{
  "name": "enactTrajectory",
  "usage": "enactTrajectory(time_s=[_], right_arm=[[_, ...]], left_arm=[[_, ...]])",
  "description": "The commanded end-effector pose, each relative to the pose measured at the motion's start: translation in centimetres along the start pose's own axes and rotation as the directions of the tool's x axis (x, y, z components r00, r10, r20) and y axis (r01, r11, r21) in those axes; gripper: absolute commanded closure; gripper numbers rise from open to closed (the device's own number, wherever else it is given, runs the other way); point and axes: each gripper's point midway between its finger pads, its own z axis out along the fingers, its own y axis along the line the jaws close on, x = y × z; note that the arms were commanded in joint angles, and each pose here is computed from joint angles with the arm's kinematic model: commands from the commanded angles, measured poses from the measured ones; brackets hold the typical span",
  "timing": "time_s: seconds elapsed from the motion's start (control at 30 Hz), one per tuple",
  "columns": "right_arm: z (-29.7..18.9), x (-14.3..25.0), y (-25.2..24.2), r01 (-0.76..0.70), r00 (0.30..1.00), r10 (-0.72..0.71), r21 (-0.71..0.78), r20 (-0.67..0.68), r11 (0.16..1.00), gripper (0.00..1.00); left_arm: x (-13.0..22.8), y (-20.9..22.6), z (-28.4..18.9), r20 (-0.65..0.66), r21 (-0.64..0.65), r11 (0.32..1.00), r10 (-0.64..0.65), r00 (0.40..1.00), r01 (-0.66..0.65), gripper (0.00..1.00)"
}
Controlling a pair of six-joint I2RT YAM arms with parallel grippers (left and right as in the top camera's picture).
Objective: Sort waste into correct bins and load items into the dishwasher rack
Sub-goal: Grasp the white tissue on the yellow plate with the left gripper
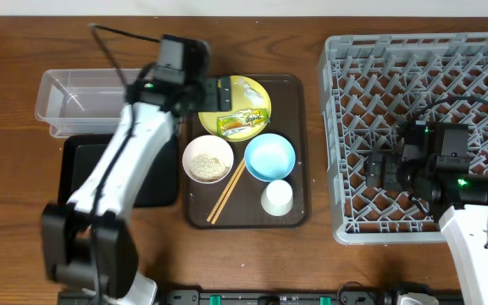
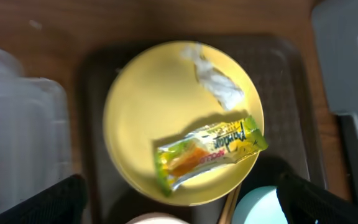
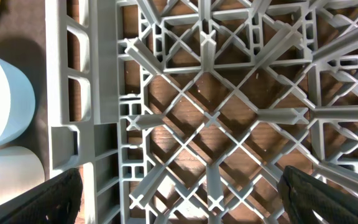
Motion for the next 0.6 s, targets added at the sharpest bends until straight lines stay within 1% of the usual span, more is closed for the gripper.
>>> enactTrajectory(time_s=[0.0,0.27,0.57], right_arm=[[-0.5,-0.8,0.5,0.002,1.0,-0.002,-0.011,0.024,1.0,0.01],[-0.5,-0.5,0.5,0.001,1.0,-0.001,-0.014,0.012,1.0,0.01],[-0.5,-0.3,0.5,0.0,1.0,0.0,-0.014,0.005,1.0,0.01]], left_arm=[[0.2,-1.1,2.5,-0.017,0.01,0.999,-0.049,0.999,0.049,0.01],[-0.1,-2.7,7.6,0.008,0.047,0.986,-0.158,0.987,0.158,0.01],[-0.3,-4.4,11.7,0.054,0.092,0.988,-0.131,0.99,0.126,0.0]])
